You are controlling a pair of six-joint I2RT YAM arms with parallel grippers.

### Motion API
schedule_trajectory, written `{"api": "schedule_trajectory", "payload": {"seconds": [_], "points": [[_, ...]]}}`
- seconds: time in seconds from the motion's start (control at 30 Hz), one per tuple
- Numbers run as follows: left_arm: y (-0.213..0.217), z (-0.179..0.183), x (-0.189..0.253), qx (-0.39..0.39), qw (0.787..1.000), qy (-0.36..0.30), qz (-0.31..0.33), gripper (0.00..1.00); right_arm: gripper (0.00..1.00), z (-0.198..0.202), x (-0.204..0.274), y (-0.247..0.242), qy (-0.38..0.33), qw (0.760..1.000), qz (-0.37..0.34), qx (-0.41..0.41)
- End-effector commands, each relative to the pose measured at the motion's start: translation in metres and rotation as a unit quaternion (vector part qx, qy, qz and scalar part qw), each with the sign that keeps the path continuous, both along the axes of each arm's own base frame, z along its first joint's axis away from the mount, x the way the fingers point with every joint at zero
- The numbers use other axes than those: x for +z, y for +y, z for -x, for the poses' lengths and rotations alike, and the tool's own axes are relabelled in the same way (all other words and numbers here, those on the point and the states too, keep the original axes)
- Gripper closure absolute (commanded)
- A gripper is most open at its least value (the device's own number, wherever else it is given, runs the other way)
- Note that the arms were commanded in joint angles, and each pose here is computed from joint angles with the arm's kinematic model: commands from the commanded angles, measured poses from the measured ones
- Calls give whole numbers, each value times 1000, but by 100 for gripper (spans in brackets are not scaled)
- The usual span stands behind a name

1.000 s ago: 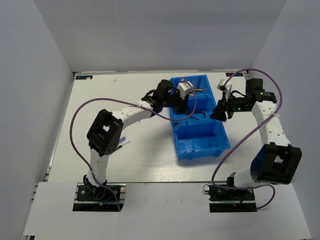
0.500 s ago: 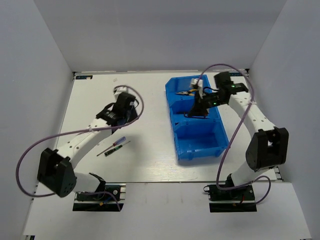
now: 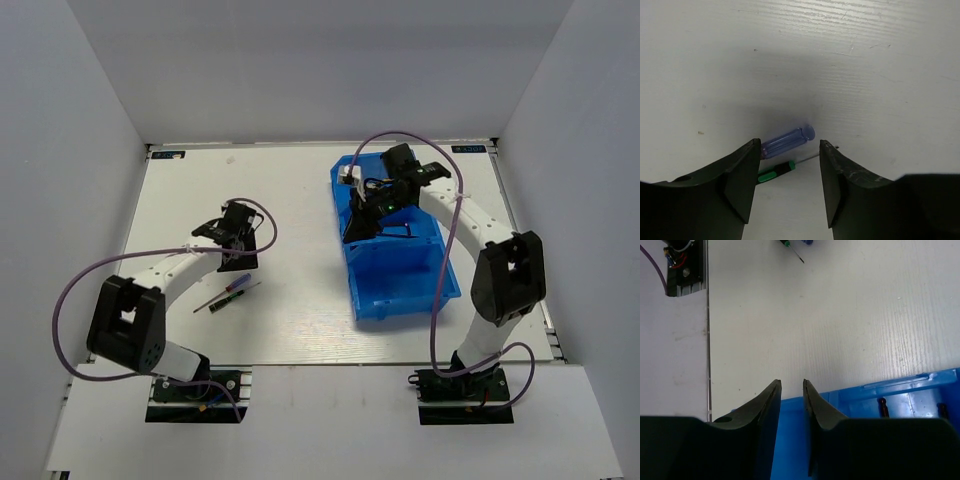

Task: Sort the tools into containers

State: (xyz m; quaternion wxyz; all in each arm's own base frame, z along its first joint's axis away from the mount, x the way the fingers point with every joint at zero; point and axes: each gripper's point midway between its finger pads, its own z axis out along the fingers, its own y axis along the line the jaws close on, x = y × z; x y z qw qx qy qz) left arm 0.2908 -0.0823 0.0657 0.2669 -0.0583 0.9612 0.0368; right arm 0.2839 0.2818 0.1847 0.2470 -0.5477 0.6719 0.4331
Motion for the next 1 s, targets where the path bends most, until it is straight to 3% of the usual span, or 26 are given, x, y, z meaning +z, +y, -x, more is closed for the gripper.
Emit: {"api": "schedule_trajectory", "payload": {"seconds": [0.0, 0.27, 0.63, 0.73, 0.87, 0.97], "points": [[-7, -12, -3, -51, 999, 3, 14, 40, 70, 9, 7, -3, -9, 1000, -6, -4], [-14, -1, -38, -72, 995, 59, 30, 43, 68, 20, 5, -16, -20, 1000, 9, -9], [-3, 23, -61, -71, 989, 133, 5, 50, 68, 17, 8, -16, -21, 1000, 8, -13], [3, 29, -67, -66, 987, 149, -11, 55, 68, 19, 8, -16, -19, 1000, 8, -13], [7, 28, -67, -62, 986, 151, -23, 76, 68, 19, 9, -18, -19, 1000, 7, -15], [12, 22, -67, -53, 986, 156, -36, 75, 68, 21, 8, -20, -17, 1000, 9, -17]]}}
